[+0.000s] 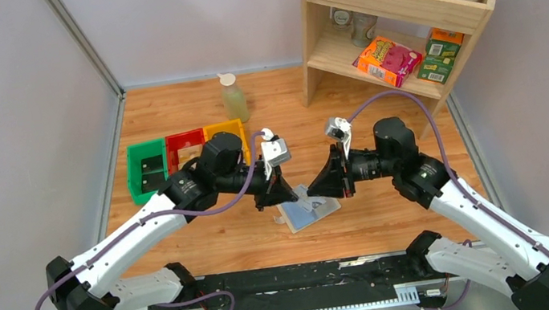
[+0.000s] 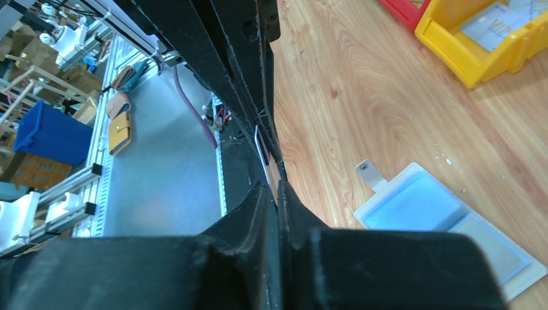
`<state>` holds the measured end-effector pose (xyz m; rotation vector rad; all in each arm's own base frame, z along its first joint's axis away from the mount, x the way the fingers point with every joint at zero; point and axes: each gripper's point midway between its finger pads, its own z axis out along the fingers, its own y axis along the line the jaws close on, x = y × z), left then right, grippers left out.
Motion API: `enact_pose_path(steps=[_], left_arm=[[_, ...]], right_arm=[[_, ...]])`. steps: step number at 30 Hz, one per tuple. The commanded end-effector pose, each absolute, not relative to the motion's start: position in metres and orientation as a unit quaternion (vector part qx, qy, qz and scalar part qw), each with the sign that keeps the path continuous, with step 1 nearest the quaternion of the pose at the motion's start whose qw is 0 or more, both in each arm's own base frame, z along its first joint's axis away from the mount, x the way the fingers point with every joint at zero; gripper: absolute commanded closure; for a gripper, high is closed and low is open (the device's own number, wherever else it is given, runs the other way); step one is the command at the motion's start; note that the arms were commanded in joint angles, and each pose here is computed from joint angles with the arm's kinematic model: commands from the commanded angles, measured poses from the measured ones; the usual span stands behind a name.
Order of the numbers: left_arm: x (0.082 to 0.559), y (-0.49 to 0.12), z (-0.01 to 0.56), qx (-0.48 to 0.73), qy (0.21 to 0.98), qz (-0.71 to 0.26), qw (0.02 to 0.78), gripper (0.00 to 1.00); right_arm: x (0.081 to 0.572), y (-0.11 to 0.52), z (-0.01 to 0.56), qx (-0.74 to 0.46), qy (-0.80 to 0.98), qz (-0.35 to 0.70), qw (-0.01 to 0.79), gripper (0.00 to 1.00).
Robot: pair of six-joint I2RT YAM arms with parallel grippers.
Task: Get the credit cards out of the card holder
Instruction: Place the credit card in the storage box.
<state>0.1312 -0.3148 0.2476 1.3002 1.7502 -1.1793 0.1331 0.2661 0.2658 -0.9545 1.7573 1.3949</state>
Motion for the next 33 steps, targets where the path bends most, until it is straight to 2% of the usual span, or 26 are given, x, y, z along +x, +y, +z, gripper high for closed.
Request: enact_pose_path(steps=[1,3,5,8,11,12,15,22,33], left_arm=[[0.137,-0.319,0.265,0.499,0.65,-0.456,0.346,1.0],[0.151,-0.312,0.26,0.475,0.678,-0.432,0.358,1.0],[0.172,-0.299,0.254,0.435,0.715,-0.396,0.377,1.0],[0.207,-0.271,0.247,0.335,0.767,-0.36,0.412,1.0],[0.243,-0.234,0.241,0.236,0.806,-0.318,0.44,1.0],[0.25,-0.224,0.237,0.208,0.816,-0.304,0.446,1.0],[0.278,-0.191,0.226,0.129,0.837,-0.262,0.463,1.0],[0.328,-0.135,0.186,-0.034,0.866,-0.215,0.449,1.0],[0.385,-0.129,0.132,-0.09,0.888,-0.201,0.403,0.98]], right_arm=[[0.141,0.268,0.292,-0.378,0.664,0.521,0.38,0.73],[0.153,0.264,0.29,-0.354,0.692,0.495,0.388,0.44],[0.164,0.261,0.287,-0.332,0.716,0.472,0.393,0.24],[0.179,0.255,0.283,-0.292,0.75,0.442,0.396,0.12],[0.194,0.247,0.266,-0.248,0.79,0.403,0.391,0.07],[0.2,0.243,0.261,-0.234,0.801,0.388,0.391,0.0],[0.213,0.234,0.246,-0.192,0.831,0.35,0.387,0.0],[0.243,0.21,0.204,-0.12,0.885,0.248,0.375,0.0],[0.257,0.203,0.165,-0.088,0.918,0.195,0.334,0.0]])
